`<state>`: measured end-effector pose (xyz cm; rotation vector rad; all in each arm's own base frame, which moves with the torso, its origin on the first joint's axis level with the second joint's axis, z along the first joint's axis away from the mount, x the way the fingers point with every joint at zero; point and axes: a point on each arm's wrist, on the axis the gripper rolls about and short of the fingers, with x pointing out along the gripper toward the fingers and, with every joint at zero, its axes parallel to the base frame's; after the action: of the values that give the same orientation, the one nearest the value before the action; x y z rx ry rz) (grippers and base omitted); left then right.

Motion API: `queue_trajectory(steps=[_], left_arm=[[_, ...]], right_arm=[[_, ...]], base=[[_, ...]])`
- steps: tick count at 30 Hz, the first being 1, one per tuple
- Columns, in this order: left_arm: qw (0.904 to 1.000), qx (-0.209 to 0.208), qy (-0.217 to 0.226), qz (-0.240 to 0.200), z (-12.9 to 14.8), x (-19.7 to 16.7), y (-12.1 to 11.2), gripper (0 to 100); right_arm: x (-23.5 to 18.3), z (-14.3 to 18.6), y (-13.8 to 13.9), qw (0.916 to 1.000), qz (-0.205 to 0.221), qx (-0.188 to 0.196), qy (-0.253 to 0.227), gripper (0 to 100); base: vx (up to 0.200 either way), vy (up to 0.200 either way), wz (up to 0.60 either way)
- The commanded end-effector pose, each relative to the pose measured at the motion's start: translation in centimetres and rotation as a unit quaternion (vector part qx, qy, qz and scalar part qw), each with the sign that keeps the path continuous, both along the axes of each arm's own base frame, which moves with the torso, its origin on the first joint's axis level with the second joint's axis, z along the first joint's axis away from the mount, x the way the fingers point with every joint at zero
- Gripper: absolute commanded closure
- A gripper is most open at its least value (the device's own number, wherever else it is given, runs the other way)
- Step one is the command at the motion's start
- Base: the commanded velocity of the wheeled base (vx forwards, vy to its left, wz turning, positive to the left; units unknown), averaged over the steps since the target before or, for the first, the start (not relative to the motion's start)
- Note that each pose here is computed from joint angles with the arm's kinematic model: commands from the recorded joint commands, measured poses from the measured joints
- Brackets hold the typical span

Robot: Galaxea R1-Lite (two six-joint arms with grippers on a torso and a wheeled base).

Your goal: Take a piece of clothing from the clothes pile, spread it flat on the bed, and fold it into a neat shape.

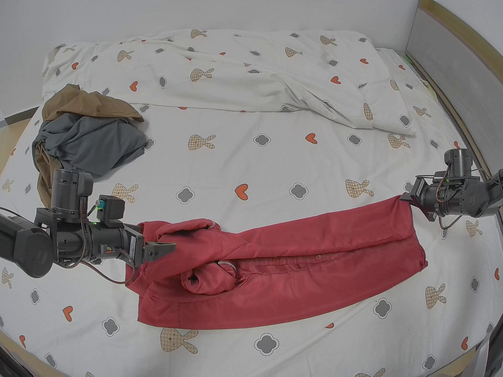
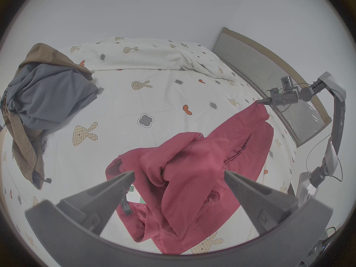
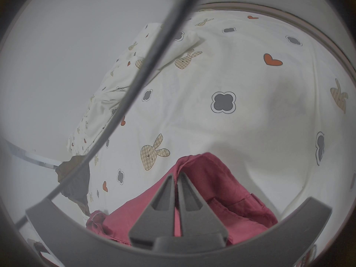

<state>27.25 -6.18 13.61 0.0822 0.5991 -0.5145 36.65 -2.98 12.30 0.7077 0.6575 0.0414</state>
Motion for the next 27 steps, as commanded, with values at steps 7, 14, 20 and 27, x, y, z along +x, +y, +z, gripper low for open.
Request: queue_trajectory(steps=[7, 14, 20, 27], left_arm=[[1.0, 0.001, 0.004, 0.0, -0.2, 0.0, 0.0, 0], [1.0, 0.002, 0.008, 0.0, -0.5, 0.0, 0.0, 0], [0.9999, 0.003, 0.011, 0.0, -0.6, 0.1, 0.0, 0], [0.9999, 0.003, 0.01, 0.0, -0.6, -0.1, 0.0, 0]], right_arm=[[0.4, 0.2, 0.2, 0.9966, 0.016, -0.078, -0.021, 100], [2.3, -0.8, 0.5, 0.9961, 0.015, -0.085, -0.018, 100], [2.4, -1.2, 0.9, 0.9957, 0.022, -0.089, -0.015, 0], [1.8, -0.1, 0.5, 0.995, 0.014, -0.095, -0.027, 0]], base=[[0.0, 0.0, 0.0], [0.0, 0.0, 0.0], [0.0, 0.0, 0.0], [0.0, 0.0, 0.0]])
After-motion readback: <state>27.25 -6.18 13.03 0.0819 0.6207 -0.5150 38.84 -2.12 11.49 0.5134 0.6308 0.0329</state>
